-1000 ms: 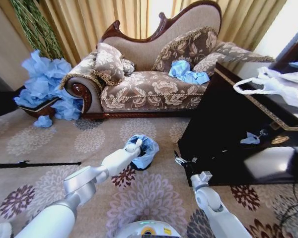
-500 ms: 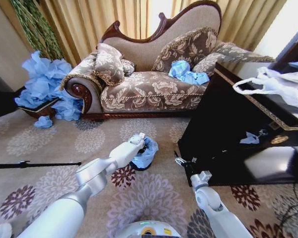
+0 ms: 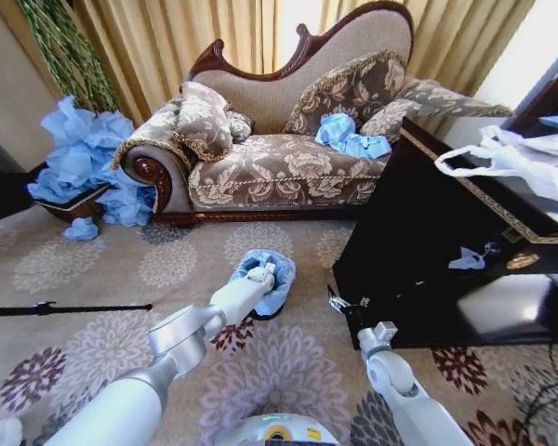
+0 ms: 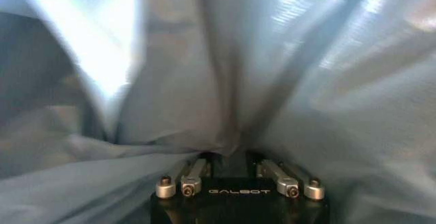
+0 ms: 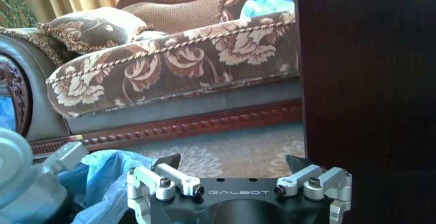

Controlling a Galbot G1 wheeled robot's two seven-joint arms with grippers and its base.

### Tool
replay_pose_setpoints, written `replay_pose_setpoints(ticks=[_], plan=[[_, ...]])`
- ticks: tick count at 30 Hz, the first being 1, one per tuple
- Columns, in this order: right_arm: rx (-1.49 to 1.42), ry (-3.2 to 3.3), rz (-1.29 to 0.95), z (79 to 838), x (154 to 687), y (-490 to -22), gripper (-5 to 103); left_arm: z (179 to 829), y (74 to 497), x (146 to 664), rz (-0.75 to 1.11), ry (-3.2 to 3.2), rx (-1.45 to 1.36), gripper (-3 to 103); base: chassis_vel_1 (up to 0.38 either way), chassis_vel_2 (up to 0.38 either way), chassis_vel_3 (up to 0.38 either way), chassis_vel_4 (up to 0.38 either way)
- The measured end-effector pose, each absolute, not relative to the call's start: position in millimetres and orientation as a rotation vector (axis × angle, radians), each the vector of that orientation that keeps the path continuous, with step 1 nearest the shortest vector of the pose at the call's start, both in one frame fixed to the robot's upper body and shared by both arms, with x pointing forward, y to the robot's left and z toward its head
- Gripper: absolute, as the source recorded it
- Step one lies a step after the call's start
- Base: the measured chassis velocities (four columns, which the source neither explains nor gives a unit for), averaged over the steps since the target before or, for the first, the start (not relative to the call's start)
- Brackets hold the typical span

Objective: Place a garbage bag over the trash bin.

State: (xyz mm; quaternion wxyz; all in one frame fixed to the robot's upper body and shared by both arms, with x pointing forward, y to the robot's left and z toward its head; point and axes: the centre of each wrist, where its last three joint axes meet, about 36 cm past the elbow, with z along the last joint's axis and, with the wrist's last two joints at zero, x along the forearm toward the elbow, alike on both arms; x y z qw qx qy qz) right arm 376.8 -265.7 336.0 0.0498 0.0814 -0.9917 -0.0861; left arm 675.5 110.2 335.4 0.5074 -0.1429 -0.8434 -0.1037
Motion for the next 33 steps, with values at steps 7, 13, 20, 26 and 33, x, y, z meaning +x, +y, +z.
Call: replay_pose_setpoints(ticks=[7,13,20,26,33], plan=[[0.244,-3.018,-0.261,335,375,-267,100,340,142,684,-0.187,-2.080,-0.279,54,0.000,0.000,0.000,0.000],[0.252,-3.023,-0.261,338,373,-264,100,347,146,692,-0.058,-2.152,-0.266,81,0.000,0.000,0.000,0.000],[0.247,-3.020,-0.246,338,370,-266,100,339,121,681,-0.072,-2.198,-0.325,99,0.000,0.000,0.000,0.000],[0.237,-3.026,-0.239,341,371,-270,100,321,107,663,-0.209,-2.082,-0.319,100,0.000,0.000,0.000,0.000],[0.221,-3.026,-0.243,340,373,-274,100,338,138,678,-0.234,-2.096,-0.233,100,0.000,0.000,0.000,0.000]])
